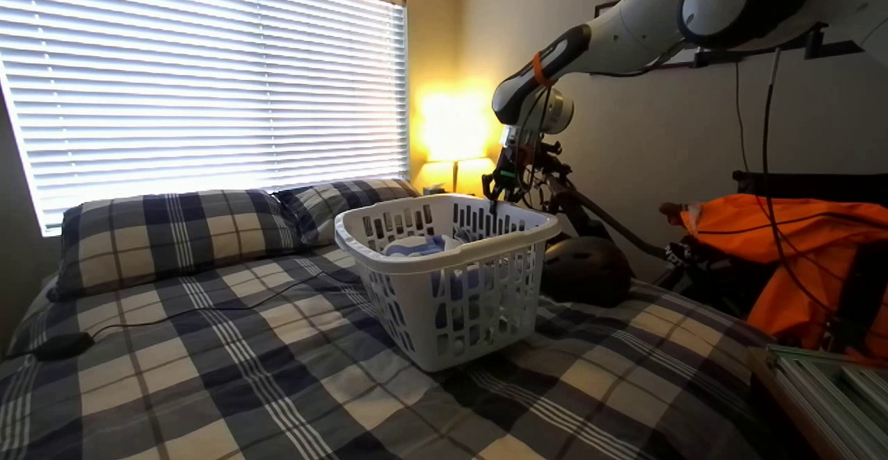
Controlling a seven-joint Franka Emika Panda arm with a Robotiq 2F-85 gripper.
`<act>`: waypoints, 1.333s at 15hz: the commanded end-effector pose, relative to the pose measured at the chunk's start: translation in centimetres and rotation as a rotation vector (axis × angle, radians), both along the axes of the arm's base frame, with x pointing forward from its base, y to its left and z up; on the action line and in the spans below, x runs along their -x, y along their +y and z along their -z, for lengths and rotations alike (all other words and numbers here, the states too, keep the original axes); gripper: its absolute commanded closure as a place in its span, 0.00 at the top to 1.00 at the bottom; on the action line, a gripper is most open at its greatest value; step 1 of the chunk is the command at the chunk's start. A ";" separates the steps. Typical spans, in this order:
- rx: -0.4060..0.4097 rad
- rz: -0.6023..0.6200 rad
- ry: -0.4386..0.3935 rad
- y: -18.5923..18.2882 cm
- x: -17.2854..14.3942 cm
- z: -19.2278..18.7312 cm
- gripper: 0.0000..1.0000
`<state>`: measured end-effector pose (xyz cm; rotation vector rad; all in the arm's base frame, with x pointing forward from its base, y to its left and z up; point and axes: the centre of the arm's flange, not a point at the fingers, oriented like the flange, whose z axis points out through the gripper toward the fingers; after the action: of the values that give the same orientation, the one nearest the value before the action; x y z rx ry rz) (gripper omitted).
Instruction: Move the laundry basket to the right
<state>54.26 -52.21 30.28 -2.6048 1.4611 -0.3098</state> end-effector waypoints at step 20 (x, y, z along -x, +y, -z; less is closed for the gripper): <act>-0.154 0.389 -0.077 -1.7 -5.3 -1.0 0.07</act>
<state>54.70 -54.67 29.56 -2.3264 1.7676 -0.2780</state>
